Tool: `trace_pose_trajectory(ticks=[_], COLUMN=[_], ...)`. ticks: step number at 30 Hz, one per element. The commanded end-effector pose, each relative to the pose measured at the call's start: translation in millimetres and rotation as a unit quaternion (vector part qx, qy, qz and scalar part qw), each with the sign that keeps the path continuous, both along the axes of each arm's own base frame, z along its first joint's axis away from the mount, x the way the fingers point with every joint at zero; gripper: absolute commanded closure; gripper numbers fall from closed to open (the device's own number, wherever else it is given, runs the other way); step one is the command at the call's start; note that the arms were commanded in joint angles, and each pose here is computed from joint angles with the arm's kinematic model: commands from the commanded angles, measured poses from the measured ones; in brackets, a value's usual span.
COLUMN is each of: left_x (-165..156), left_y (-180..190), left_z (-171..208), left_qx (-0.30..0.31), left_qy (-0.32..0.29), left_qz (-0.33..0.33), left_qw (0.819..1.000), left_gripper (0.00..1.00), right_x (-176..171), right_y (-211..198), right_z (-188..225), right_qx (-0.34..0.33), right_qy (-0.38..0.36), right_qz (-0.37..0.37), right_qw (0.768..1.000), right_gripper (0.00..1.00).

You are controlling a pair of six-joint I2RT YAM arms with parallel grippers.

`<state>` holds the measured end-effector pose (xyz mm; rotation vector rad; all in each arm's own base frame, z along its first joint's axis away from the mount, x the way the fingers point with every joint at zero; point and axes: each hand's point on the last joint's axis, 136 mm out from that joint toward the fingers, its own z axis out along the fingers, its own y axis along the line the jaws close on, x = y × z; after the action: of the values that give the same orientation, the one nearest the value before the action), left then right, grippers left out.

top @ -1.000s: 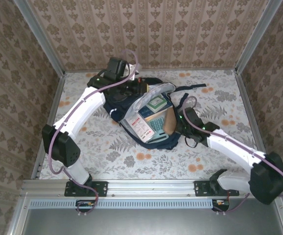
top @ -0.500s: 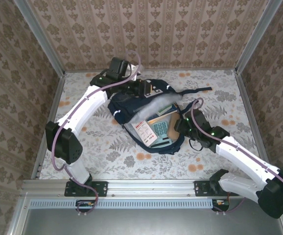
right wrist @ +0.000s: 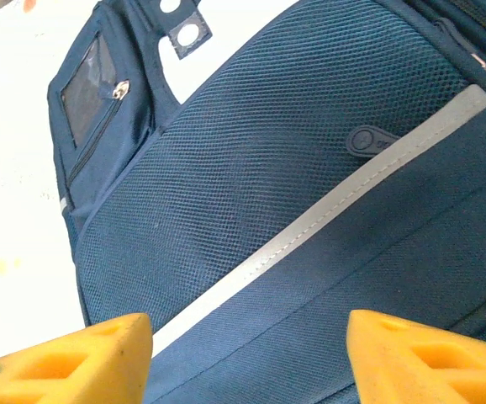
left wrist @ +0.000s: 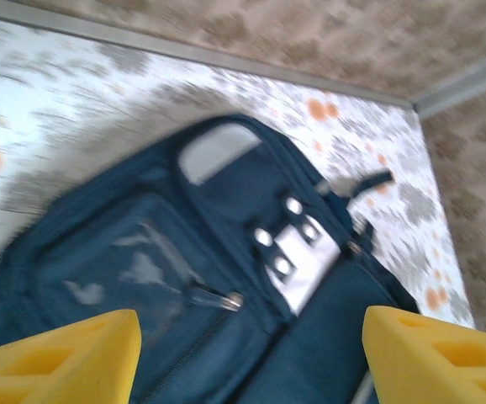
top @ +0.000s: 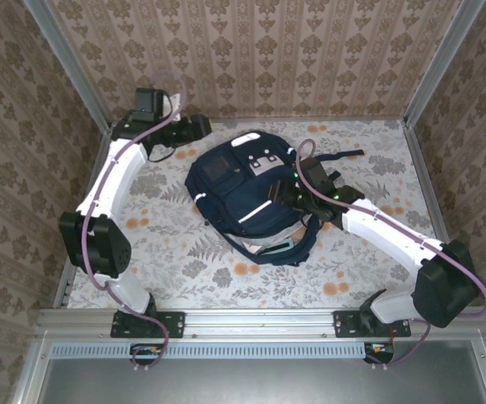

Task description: Pack books, pencil case, and school supplies into a backpack

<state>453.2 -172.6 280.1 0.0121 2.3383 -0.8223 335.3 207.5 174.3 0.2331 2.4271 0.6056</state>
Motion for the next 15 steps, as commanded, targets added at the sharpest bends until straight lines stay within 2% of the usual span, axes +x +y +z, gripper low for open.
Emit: trace_pose_trajectory(ticks=[1, 5, 7, 11, 12, 15], left_x=[36.8, 77.0, 94.6, 130.4, 139.6, 164.0], left_y=[39.4, 77.1, 87.7, 104.5, 106.7, 106.3], left_z=[-27.3, -59.2, -73.7, -98.7, -107.5, -121.1], left_qx=[0.056, 0.094, 0.098, 0.084, 0.077, 0.048], left_qy=[-0.001, 0.014, 0.022, 0.032, 0.035, 0.028], left_qz=[0.057, 0.101, 0.113, 0.141, 0.146, 0.151], left_qw=[0.997, 0.99, 0.989, 0.986, 0.986, 0.987], left_gripper=[0.3, 0.3, 0.31, 0.32, 0.32, 0.35], right_x=[4.5, 1.3, -0.5, -1.9, -2.3, -3.3], right_y=[4.4, 2.8, 0.9, -7.6, -9.4, -14.7], right_z=[21.3, 34.3, 39.7, 50.1, 52.2, 54.5], right_qx=[0.016, 0.028, 0.029, 0.031, 0.032, 0.033], right_qy=[-0.017, -0.018, -0.019, -0.022, -0.024, -0.023], right_qz=[0.021, 0.029, 0.031, 0.022, 0.02, 0.015], right_qw=[1.0, 0.999, 0.999, 0.999, 0.999, 0.999], right_gripper=[0.35, 0.34, 0.3, 0.14, 0.02, 0.01])
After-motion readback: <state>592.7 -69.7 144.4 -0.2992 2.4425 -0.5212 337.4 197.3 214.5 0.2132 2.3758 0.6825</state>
